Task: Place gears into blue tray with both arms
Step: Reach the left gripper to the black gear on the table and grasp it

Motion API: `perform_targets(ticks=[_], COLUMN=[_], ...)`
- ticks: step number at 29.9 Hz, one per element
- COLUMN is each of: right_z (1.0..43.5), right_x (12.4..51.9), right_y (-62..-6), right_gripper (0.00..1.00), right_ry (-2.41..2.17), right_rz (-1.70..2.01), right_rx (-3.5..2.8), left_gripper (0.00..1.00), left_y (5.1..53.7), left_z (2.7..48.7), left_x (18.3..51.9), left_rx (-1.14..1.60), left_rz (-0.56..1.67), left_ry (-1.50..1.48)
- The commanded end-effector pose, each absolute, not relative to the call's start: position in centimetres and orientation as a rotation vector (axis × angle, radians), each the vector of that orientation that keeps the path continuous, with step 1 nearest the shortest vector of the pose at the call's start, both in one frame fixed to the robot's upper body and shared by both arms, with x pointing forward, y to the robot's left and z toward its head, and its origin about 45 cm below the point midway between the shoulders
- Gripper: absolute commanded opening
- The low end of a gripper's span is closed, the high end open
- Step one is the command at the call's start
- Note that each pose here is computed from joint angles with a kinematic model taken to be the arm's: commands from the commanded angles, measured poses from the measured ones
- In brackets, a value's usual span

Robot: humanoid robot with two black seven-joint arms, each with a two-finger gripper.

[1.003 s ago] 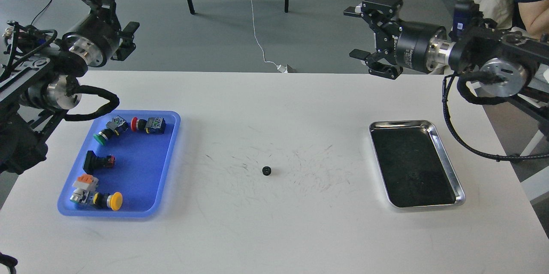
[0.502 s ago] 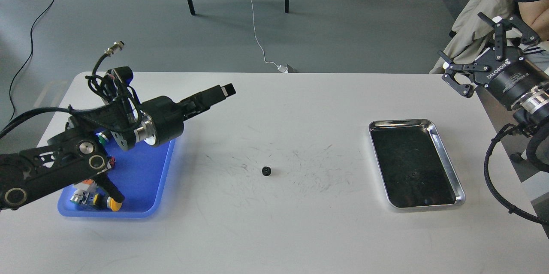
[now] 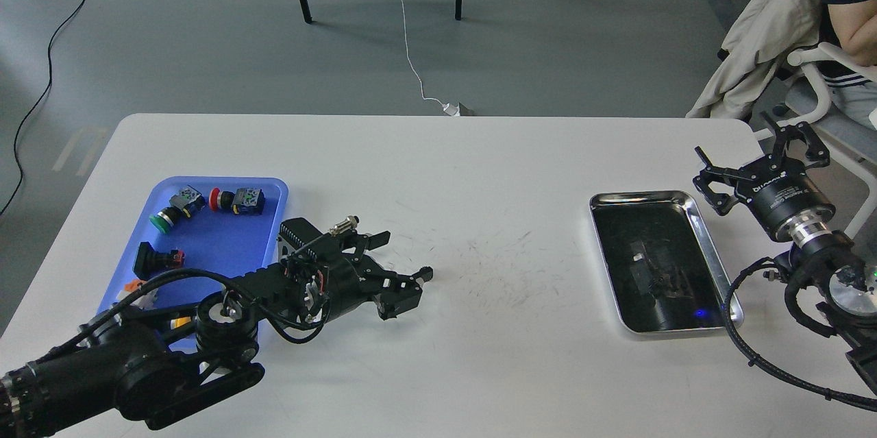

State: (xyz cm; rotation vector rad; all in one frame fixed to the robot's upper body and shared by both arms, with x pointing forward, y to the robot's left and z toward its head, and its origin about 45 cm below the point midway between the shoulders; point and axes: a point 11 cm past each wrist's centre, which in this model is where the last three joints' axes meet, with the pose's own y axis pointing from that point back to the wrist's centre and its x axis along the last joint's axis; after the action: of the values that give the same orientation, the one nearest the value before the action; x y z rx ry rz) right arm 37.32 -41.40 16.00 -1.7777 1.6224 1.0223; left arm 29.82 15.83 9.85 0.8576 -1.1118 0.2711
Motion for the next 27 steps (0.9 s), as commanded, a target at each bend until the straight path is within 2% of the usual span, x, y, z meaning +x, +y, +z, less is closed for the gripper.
perform_targets(ticks=[1, 7, 13, 17, 22, 25, 27], right_z=[15.9, 15.8, 15.6, 15.6, 15.5, 15.6, 15.6], right_x=[37.3, 37.2, 37.0, 37.0, 37.0, 37.1, 37.1], right_y=[-41.3, -41.1, -41.1, -41.1, -41.1, -41.0, -41.0], right_gripper=[0.97, 0.97, 0.97, 0.97, 0.97, 0.97, 0.97], right_ry=[1.621, 1.619, 1.621, 1.620, 1.621, 1.616, 1.616], right_rz=[1.025, 1.029, 1.035, 1.035, 1.036, 1.034, 1.034], right_rx=[-1.781, -1.778, -1.776, -1.777, -1.776, -1.778, -1.778], left_gripper=[0.95, 0.88, 0.76, 0.65, 0.43, 0.39, 0.26], left_y=[15.5, 14.2, 13.6, 13.7, 14.1, 14.2, 14.4], left_z=[9.4, 8.3, 7.6, 7.2, 6.8, 6.7, 6.6], left_x=[29.8, 28.9, 28.6, 28.7, 28.6, 28.5, 28.5], left_rx=[0.858, 0.843, 0.842, 0.855, 0.873, 0.877, 0.881], left_rz=[0.274, 0.257, 0.250, 0.249, 0.250, 0.247, 0.248], left_ry=[-1.137, -1.149, -1.168, -1.164, -1.155, -1.153, -1.151])
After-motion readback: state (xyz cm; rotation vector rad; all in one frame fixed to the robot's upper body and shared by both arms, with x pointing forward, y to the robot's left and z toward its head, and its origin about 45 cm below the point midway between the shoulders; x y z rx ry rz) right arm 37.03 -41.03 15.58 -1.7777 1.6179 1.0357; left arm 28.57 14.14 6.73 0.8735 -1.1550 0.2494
